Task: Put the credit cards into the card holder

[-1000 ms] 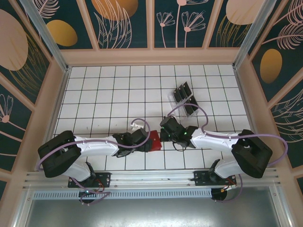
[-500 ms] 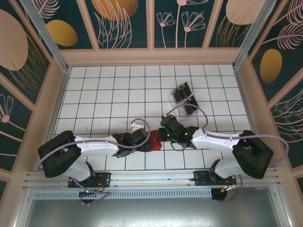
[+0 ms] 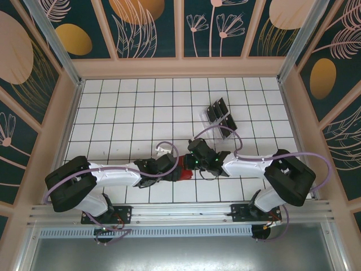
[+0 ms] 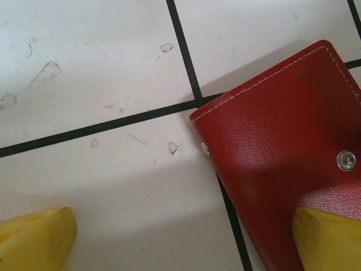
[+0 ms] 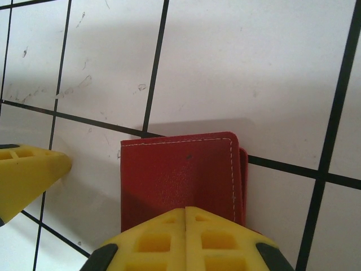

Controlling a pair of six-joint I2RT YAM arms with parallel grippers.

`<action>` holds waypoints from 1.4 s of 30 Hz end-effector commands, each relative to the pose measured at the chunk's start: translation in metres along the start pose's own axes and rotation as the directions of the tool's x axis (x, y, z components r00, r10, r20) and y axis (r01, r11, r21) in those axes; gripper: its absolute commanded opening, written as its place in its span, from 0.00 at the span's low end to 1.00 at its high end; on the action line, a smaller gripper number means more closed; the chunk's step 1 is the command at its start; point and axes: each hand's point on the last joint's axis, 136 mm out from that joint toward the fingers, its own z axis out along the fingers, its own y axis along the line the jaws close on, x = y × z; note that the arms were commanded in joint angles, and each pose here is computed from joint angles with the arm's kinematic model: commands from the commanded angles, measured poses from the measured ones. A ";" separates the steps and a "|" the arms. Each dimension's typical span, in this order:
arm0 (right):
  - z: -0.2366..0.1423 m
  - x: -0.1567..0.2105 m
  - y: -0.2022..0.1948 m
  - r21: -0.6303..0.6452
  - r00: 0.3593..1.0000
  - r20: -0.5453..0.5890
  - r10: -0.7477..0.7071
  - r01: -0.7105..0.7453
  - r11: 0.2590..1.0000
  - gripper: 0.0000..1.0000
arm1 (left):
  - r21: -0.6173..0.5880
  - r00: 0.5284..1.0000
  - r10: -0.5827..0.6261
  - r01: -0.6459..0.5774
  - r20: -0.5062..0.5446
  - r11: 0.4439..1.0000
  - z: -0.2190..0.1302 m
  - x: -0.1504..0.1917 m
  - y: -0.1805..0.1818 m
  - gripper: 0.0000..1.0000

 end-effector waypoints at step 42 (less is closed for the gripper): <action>0.023 0.030 -0.018 0.038 0.998 -0.065 0.013 -0.010 0.999 0.00 | -0.026 0.999 -0.001 0.000 -0.044 1.000 0.007 0.016 0.010 0.97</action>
